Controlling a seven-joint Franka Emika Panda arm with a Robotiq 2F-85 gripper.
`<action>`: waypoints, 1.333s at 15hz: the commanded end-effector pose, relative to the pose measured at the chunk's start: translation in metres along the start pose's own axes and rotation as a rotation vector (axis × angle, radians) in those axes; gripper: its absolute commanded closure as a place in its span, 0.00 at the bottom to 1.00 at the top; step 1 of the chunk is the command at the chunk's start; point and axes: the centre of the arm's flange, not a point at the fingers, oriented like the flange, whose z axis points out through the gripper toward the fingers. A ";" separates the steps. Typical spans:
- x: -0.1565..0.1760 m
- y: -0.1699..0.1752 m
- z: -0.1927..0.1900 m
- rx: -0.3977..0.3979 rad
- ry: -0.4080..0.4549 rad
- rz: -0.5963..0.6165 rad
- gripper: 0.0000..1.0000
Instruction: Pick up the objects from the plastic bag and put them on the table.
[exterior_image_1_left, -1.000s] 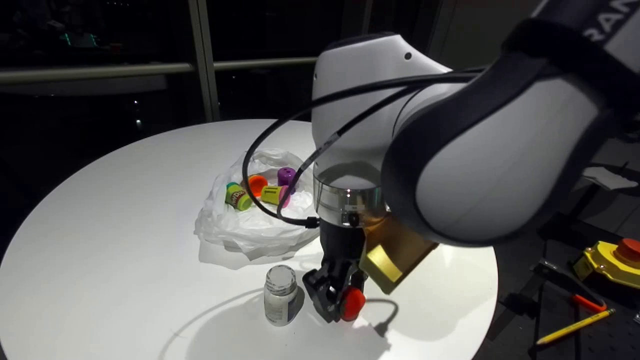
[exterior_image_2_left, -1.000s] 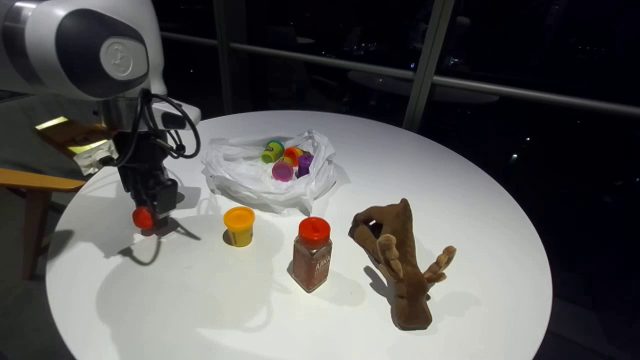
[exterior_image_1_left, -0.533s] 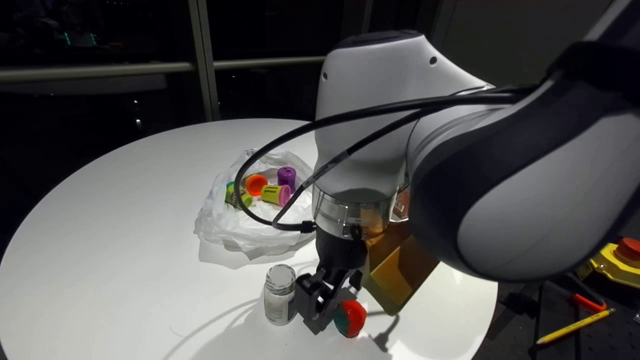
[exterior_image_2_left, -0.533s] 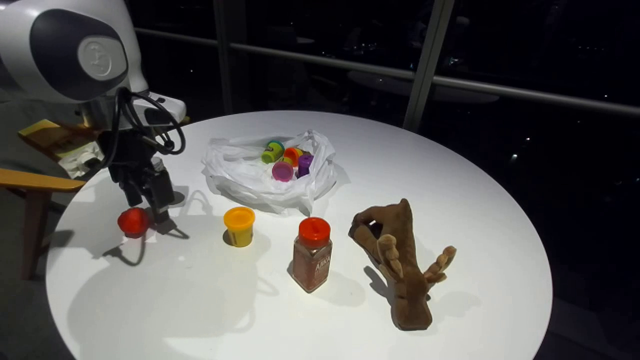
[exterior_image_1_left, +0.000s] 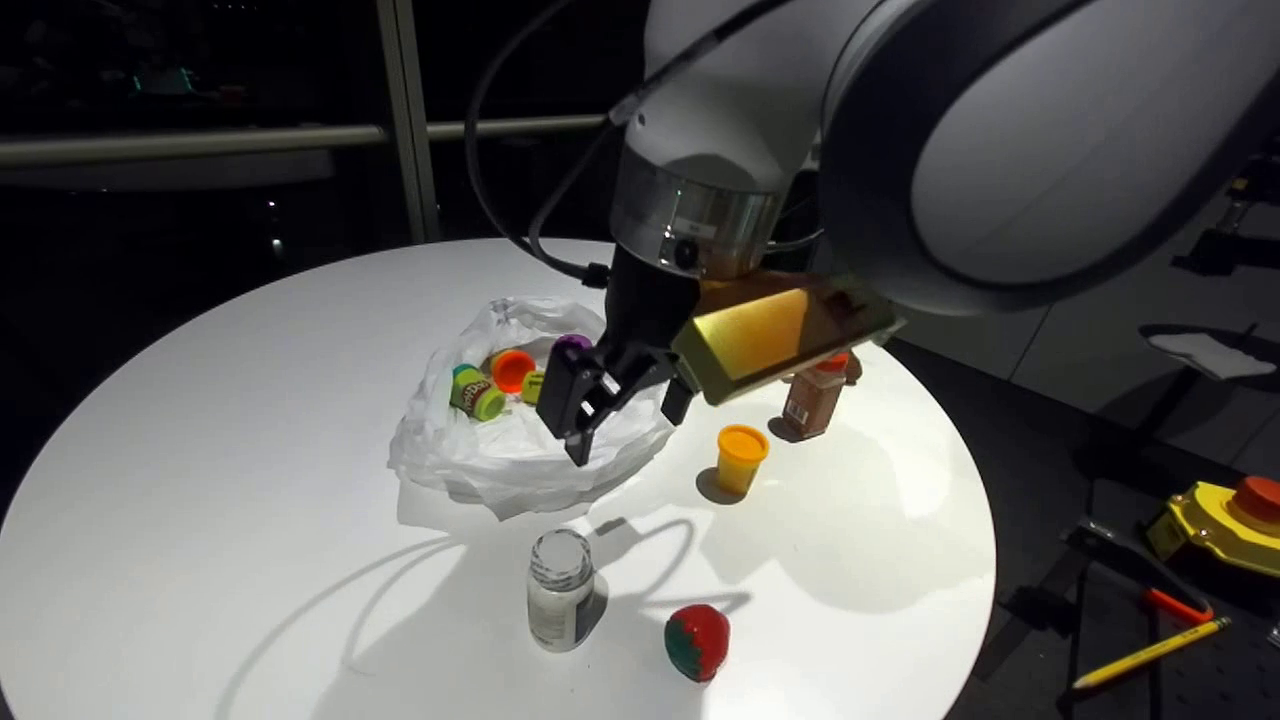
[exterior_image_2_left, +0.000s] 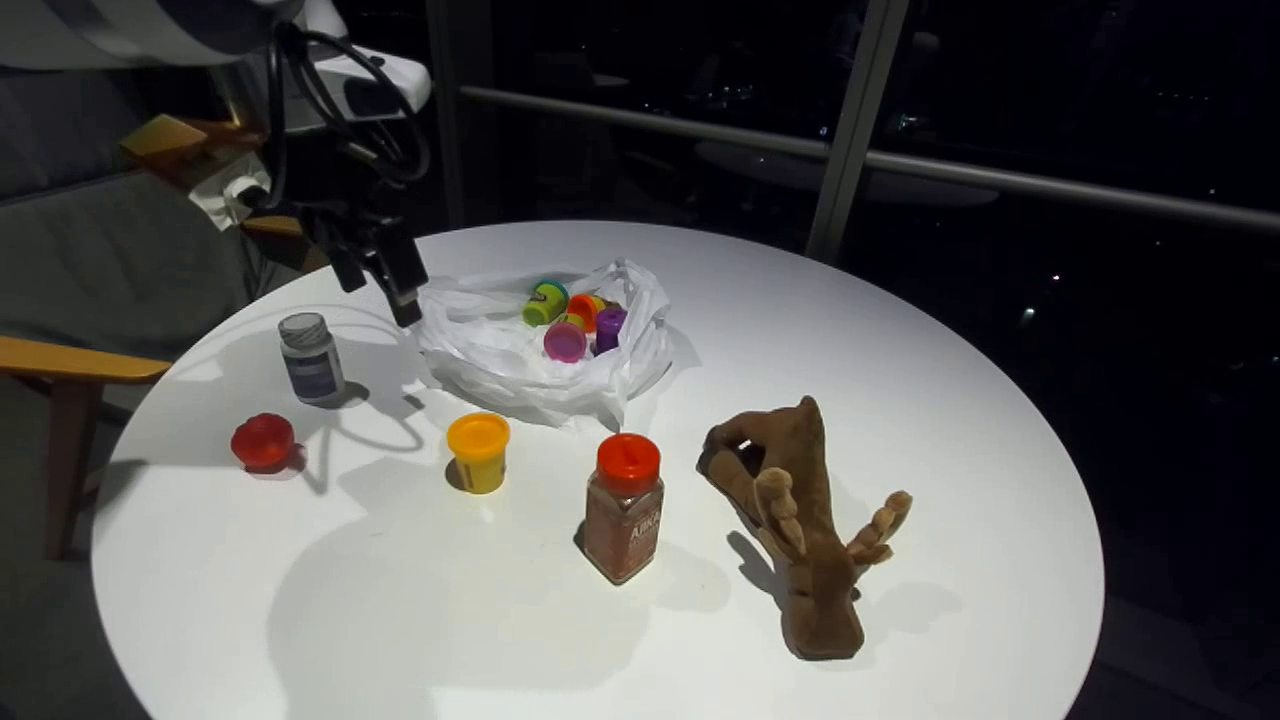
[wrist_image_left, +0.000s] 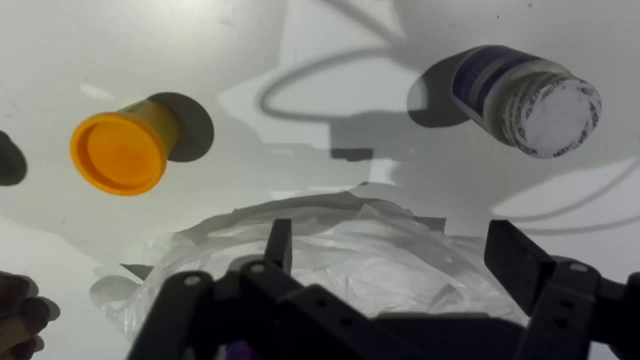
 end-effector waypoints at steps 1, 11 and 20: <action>0.038 -0.020 -0.017 0.016 0.049 -0.008 0.00; 0.149 0.002 0.030 -0.171 -0.085 -0.183 0.00; 0.187 -0.006 0.083 -0.165 -0.069 -0.407 0.00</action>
